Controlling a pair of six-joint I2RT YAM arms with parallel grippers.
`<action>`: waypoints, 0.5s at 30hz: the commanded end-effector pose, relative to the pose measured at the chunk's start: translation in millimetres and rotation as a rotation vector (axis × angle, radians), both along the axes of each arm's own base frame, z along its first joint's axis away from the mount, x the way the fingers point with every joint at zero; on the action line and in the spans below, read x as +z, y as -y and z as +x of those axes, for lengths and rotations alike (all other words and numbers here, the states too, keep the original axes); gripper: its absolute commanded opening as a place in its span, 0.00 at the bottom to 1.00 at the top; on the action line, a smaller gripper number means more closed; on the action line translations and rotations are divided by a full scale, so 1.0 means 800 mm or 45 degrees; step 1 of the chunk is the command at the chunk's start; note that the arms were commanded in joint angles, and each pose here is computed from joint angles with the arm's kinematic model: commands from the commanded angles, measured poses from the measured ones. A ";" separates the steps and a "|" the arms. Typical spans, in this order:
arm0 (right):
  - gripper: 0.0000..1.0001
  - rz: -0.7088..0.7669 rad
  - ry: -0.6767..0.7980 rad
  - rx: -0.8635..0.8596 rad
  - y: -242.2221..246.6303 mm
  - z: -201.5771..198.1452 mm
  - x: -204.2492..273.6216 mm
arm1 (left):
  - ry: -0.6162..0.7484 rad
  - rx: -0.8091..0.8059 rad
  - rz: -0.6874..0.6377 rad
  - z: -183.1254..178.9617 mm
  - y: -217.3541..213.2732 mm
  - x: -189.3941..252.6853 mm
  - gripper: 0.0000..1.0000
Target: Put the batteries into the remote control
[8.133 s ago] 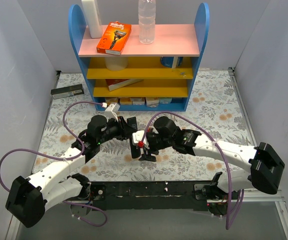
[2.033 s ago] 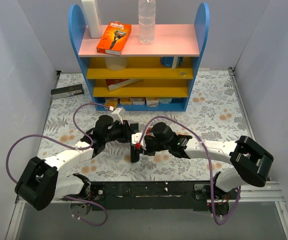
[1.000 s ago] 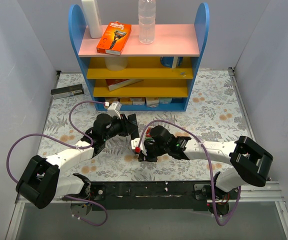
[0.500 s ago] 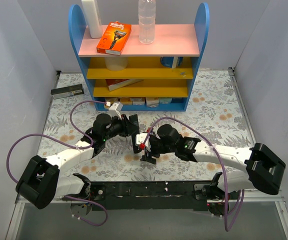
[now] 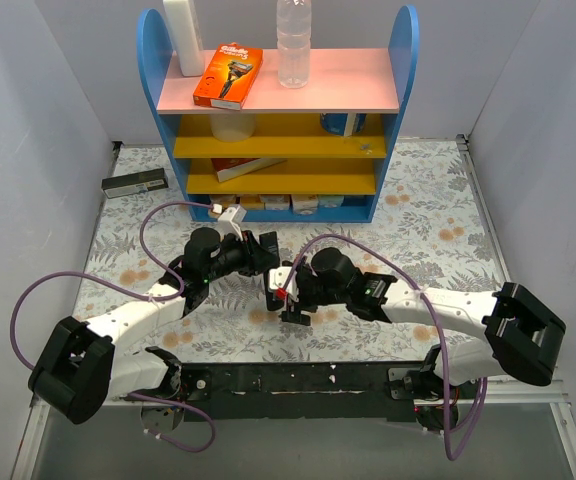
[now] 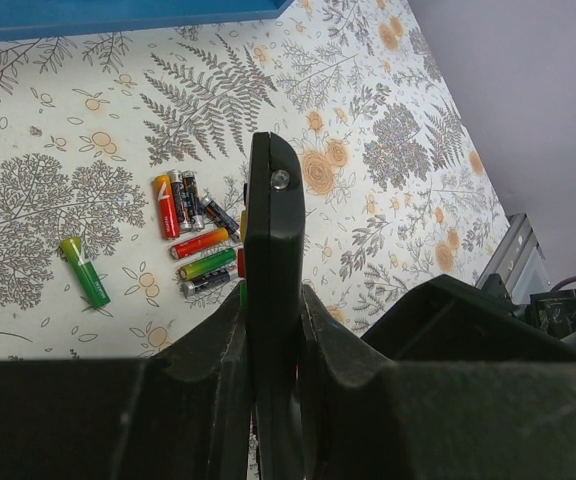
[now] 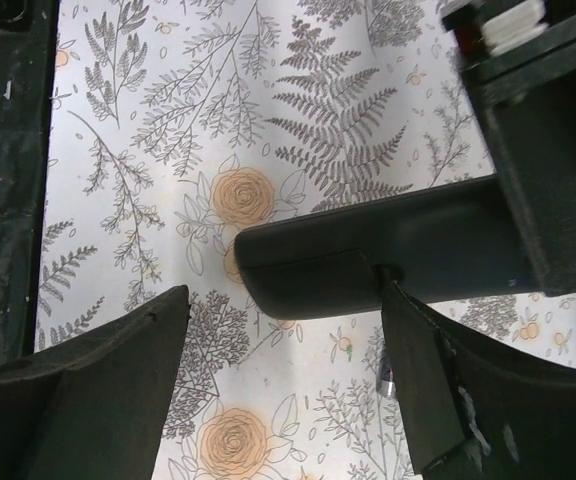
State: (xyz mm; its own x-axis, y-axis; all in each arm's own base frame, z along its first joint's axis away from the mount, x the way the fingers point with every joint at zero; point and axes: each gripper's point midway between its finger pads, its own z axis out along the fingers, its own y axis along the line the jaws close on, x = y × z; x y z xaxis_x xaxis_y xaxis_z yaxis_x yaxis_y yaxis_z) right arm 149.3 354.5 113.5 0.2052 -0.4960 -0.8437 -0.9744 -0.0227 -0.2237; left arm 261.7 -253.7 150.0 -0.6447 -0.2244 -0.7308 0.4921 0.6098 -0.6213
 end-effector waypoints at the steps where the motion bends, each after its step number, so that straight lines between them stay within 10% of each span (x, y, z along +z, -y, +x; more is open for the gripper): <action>1: 0.85 0.097 0.095 -0.002 -0.021 0.017 0.041 | 0.064 -0.038 -0.051 -0.003 0.005 0.031 0.00; 15: 0.82 0.057 0.037 0.053 -0.023 0.006 0.023 | 0.050 -0.007 -0.077 0.002 0.005 0.038 0.00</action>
